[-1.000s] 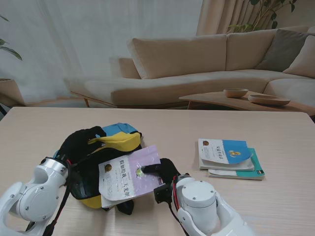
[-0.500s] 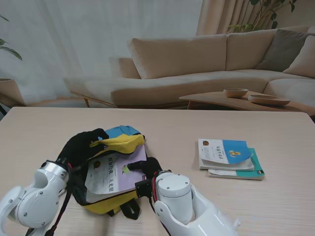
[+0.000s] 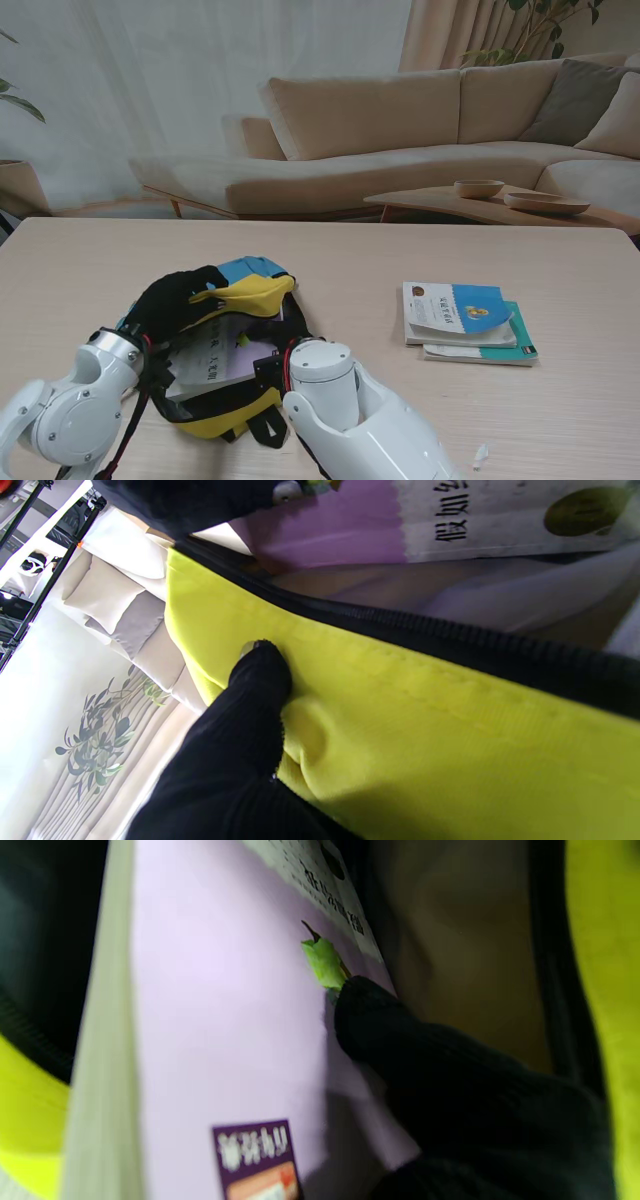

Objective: Pack books into the school bag then zip close the school bag

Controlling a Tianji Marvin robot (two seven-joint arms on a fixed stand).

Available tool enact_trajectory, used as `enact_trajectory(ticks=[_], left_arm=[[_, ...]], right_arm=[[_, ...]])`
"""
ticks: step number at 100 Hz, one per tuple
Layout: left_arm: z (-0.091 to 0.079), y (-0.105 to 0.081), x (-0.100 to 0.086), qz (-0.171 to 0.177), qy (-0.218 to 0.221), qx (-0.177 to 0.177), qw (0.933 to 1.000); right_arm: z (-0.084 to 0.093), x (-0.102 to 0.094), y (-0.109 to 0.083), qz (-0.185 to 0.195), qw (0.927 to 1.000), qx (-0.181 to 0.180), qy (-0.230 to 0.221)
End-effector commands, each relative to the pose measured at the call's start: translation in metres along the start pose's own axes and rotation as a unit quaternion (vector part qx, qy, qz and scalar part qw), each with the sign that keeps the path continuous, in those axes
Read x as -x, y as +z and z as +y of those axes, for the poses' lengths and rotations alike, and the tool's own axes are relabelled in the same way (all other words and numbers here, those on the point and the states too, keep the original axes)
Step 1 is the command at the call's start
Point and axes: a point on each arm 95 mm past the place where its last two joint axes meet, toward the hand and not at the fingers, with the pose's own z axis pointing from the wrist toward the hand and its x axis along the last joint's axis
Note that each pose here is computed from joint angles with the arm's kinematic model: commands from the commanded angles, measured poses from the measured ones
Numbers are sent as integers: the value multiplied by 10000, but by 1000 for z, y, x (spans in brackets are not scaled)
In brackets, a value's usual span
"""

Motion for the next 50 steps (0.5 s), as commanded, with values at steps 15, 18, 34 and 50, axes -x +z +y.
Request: enact_trajectory(ticks=[15, 18, 34, 50], left_arm=[[0, 1, -8, 57, -80, 91, 9999], [0, 1, -8, 55, -84, 99, 9999], [1, 0, -9, 55, -103, 105, 9999], [2, -1, -9, 48, -100, 94, 9999]], right_arm=[[-25, -12, 1, 45, 9999, -106, -10], [-27, -14, 1, 44, 10000, -84, -2], [-37, -18, 6, -8, 10000, 19, 23], [-43, -21, 12, -63, 9999, 108, 45]])
